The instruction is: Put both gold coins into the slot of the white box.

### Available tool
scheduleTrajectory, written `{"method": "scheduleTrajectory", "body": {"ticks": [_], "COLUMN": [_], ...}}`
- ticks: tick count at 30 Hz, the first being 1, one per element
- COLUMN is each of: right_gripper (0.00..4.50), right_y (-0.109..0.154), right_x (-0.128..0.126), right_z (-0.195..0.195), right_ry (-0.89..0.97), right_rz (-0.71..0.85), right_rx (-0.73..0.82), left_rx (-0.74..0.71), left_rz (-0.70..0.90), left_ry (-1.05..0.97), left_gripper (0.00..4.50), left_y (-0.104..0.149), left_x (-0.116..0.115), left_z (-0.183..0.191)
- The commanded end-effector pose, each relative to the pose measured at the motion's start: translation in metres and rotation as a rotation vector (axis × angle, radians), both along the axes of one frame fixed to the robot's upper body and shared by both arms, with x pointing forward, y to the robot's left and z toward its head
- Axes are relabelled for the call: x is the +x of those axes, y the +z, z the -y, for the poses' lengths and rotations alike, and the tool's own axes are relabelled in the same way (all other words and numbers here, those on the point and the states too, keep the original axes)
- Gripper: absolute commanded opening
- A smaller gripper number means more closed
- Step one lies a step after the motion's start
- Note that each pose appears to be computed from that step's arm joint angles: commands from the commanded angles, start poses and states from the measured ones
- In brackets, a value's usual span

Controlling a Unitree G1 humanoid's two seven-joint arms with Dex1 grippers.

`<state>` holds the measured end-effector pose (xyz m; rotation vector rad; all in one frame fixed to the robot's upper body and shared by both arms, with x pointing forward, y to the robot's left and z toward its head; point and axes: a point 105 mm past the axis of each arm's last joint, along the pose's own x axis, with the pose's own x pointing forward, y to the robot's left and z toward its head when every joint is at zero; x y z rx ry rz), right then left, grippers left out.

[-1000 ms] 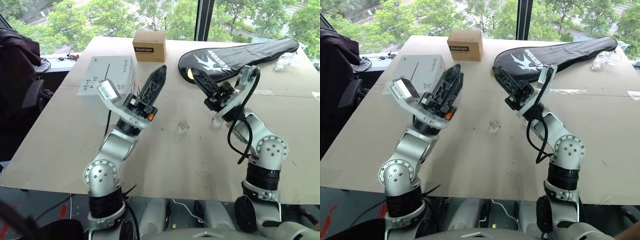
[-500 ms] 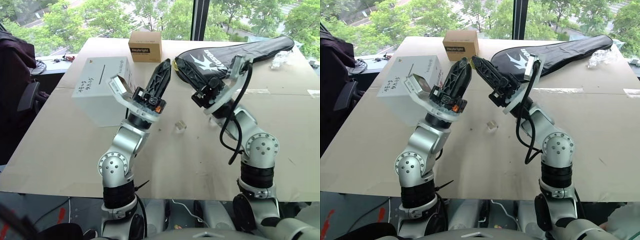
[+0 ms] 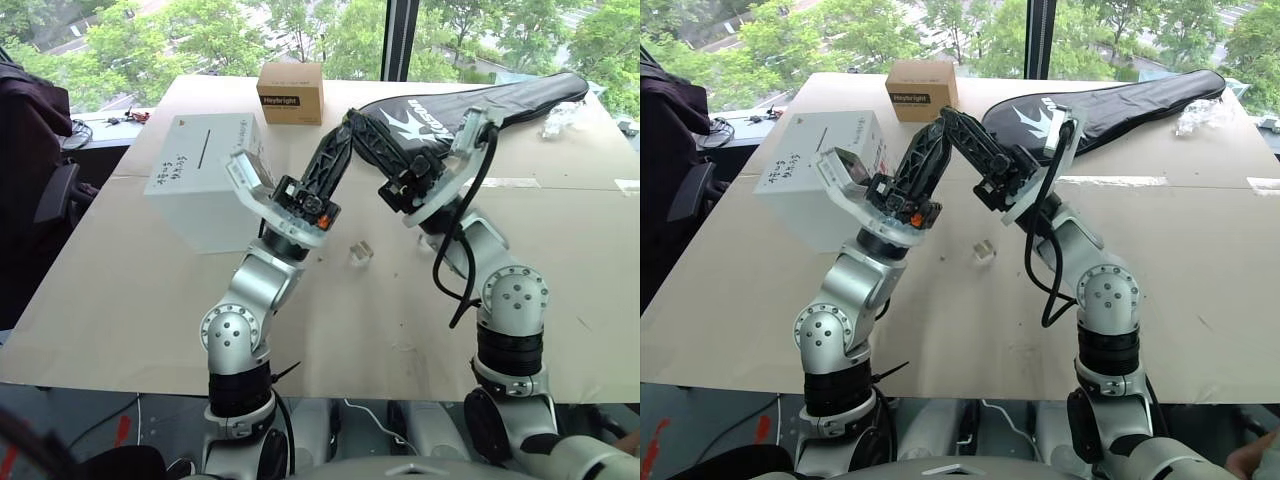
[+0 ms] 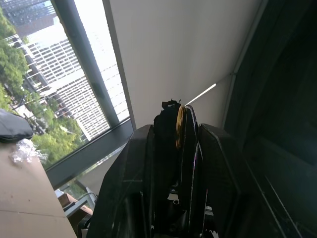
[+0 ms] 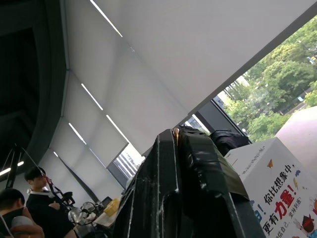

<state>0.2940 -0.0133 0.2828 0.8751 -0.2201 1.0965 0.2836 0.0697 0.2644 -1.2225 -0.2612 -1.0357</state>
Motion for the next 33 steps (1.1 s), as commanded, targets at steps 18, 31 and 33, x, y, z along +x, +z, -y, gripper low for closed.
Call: {"method": "scheduleTrajectory", "body": {"ticks": [18, 31, 33], "right_gripper": [0.95, 3.37, 3.37], "right_y": [0.014, -0.009, -0.016], "right_x": [-0.010, 0.006, 0.006], "right_z": [-0.003, 0.051, 0.057], "right_ry": [0.090, -0.150, -0.155], "right_rz": [0.039, 0.189, 0.292], "right_rx": [0.046, -0.249, -0.404], "left_rx": [-0.018, 0.437, 0.588], "left_rz": [0.073, 0.157, 0.191], "left_ry": [-0.028, 0.491, 0.659], "left_gripper": [0.00, 0.00, 0.00], "left_y": [0.010, 0.016, 0.022], "left_x": [-0.009, 0.011, 0.015], "left_z": [0.001, -0.042, -0.052]}}
